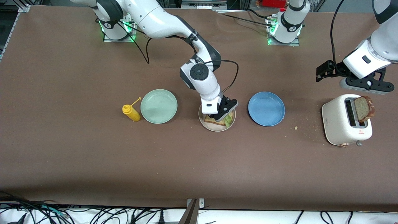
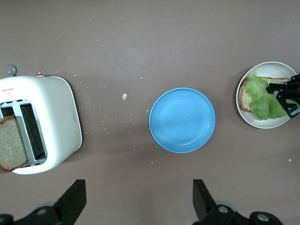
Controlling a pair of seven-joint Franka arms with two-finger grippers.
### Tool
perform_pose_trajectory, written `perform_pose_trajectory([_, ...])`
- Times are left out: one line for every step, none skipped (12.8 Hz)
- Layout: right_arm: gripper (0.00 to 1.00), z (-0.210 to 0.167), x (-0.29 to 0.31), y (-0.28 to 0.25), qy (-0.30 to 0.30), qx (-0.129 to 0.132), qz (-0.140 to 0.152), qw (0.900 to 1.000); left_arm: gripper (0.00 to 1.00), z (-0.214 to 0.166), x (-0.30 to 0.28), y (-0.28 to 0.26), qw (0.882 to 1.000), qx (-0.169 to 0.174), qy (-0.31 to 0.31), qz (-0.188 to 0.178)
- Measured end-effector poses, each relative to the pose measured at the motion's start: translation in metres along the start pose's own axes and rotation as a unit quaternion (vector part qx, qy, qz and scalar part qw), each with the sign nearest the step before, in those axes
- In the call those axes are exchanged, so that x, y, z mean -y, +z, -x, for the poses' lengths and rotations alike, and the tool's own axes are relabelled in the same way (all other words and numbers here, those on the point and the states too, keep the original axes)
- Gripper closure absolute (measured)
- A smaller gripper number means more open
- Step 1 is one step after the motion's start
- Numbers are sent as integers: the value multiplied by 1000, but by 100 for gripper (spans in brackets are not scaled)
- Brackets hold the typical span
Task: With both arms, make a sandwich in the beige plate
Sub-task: 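Open the right gripper over the bread and withdraw it to rest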
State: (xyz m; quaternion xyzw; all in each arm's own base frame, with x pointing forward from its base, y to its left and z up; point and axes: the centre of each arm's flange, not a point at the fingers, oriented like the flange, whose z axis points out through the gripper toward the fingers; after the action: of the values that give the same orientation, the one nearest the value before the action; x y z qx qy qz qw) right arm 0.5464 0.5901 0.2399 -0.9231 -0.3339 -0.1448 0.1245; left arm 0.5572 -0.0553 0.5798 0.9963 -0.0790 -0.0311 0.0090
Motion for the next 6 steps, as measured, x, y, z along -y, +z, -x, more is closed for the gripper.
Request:
perform_pose_trajectory([77,0,-2,1,-4,1,2,1000,0,0,0,0,1000,0,0,0])
perform_pose_trajectory([63,1,-4,1,-8,1,3,1000,0,0,0,0,1000,0,0,0])
perform_pose_trajectory([54,1,-6,1,-12,3,4,1000,0,0,0,0,1000,0,0,0])
perform_pose_trajectory([43,2,-11,2,-23,11,10,1000,0,0,0,0,1000,0,0,0])
perform_pose_trajectory([32,5,-21,3,-38,22,18,999,0,0,0,0,1000,-1,0,0])
perform_pose_trajectory([22,7,-33,2,-53,34,26,998,0,-1,0,0,1000,-2,0,0])
